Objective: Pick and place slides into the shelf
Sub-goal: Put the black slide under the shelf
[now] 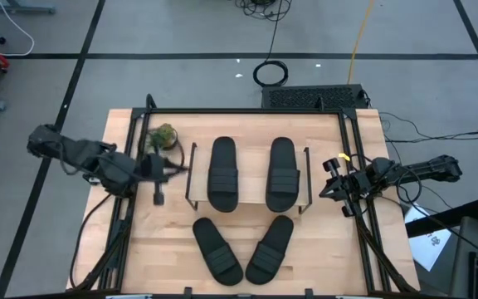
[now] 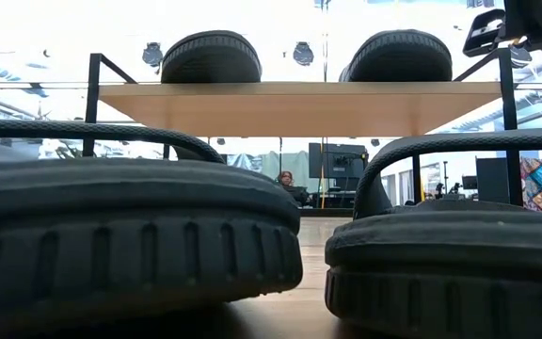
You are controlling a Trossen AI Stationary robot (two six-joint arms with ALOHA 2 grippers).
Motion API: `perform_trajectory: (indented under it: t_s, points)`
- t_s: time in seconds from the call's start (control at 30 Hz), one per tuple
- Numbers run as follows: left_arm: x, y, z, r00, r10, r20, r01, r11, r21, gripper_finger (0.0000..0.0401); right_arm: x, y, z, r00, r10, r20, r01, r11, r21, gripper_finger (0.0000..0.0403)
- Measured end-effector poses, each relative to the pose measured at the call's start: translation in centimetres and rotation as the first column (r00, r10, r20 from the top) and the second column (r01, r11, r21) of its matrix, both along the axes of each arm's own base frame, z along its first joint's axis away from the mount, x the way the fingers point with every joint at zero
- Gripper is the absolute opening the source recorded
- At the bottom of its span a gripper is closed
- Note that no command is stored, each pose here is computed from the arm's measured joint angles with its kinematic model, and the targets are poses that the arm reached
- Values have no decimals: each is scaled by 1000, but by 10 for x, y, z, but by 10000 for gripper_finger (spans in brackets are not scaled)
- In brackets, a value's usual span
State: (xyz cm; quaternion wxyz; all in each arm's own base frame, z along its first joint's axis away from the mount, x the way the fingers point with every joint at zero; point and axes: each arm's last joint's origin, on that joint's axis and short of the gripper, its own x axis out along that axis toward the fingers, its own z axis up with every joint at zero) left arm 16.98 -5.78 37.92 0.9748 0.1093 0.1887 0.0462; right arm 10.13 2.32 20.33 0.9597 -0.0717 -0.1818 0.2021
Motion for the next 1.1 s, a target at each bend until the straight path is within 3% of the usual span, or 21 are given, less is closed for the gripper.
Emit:
perform_trajectory:
  t_s: [0.13, 0.27, 0.4, 0.6, 0.77, 0.93, 1.1]
  points:
    - [10, -4, -42, 960, -239, 149, 239, 971, 16, 1, 0, 0, 0, 1000, -8, 9, 8, 1000, -20, 0]
    - [21, 4, -78, 913, -352, 207, 352, 935, 37, 0, 0, -1, 0, 999, -33, 18, 33, 999, -22, 0]
    - [26, 15, -97, 915, -317, 251, 314, 948, 52, 0, 0, -1, 1, 999, -44, 22, 44, 999, -27, 0]
    - [16, 10, -116, 888, -322, 328, 289, 946, 148, 0, 1, -1, 0, 999, -44, 20, 45, 999, -30, 0]
    - [-1, 4, -135, 917, -241, 317, 193, 965, 174, 0, 2, -1, -3, 999, -42, -14, 41, 999, -29, 0]
    - [-20, 4, -135, 929, -163, 332, 110, 979, 173, 0, 3, 0, -5, 998, -53, -27, 51, 997, -62, 0]
    - [-31, 5, -130, 922, -164, 351, 106, 978, 180, 0, 8, -3, -9, 980, -171, -101, 165, 984, -63, 0]
